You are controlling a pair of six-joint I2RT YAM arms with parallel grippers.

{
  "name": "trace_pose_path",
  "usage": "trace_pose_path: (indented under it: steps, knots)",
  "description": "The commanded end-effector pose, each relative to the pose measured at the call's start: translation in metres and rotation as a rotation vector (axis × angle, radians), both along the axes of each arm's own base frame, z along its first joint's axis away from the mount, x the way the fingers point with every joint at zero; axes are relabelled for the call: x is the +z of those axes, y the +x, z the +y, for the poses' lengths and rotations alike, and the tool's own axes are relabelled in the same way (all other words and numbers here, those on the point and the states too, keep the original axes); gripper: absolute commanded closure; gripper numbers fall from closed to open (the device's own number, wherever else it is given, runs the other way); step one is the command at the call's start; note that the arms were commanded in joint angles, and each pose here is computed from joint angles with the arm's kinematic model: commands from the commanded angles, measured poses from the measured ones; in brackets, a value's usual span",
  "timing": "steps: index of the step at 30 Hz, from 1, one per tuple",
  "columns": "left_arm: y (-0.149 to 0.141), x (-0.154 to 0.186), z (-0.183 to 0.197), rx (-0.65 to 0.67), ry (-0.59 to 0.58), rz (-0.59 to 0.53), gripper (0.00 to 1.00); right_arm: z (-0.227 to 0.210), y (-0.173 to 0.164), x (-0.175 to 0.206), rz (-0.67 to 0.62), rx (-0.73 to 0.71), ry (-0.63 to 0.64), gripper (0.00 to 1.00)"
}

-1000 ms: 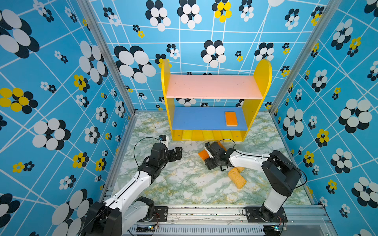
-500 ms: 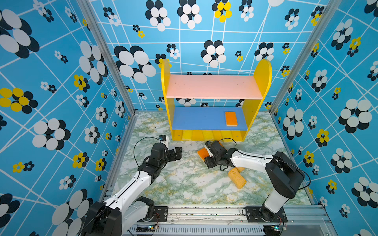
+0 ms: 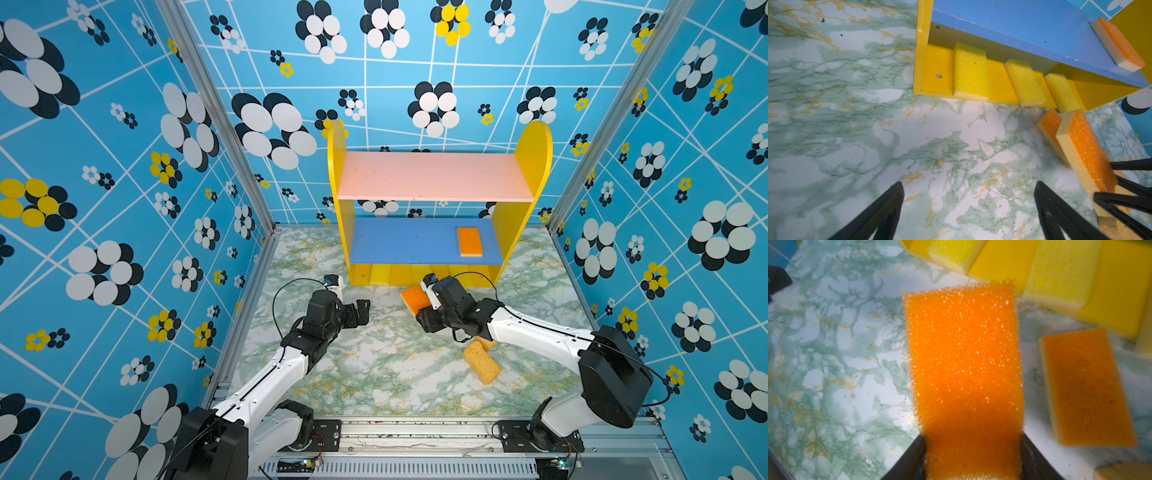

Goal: Arrange cleaning sponges on a shelf
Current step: Pick up the cleaning sponge at the center of the table, then place the cleaning sponge at the shelf.

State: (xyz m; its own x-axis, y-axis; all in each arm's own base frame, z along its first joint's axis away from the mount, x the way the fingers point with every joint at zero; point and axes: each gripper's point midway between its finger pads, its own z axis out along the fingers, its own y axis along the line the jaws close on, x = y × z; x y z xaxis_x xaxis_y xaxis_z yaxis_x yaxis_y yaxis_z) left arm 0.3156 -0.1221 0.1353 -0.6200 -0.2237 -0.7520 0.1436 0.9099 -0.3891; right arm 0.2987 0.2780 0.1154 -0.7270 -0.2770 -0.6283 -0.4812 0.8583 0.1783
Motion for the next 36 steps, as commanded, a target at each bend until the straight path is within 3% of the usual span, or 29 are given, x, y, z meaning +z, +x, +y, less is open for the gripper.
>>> trace_pose_path:
  steps: [1, 11, 19, 25, 36]
  knots:
    - [0.005, 0.018, -0.001, -0.014, -0.002, -0.043, 0.01, -0.006, 0.004, 0.023, -0.033, -0.026, 0.040, 0.39]
    - [0.010, 0.022, -0.006, -0.030, -0.009, -0.048, 0.01, -0.003, 0.039, 0.087, -0.198, -0.129, 0.118, 0.39]
    - [0.011, 0.026, -0.007, -0.036, -0.008, -0.058, 0.01, -0.008, 0.081, 0.129, -0.354, -0.294, 0.137, 0.39]
    - [0.011, 0.026, -0.009, -0.044, -0.014, -0.059, 0.01, -0.002, 0.112, 0.139, -0.407, -0.420, 0.188, 0.37]
    - [0.008, 0.030, -0.008, -0.051, -0.016, -0.071, 0.01, -0.001, 0.154, 0.119, -0.388, -0.553, 0.172, 0.38]
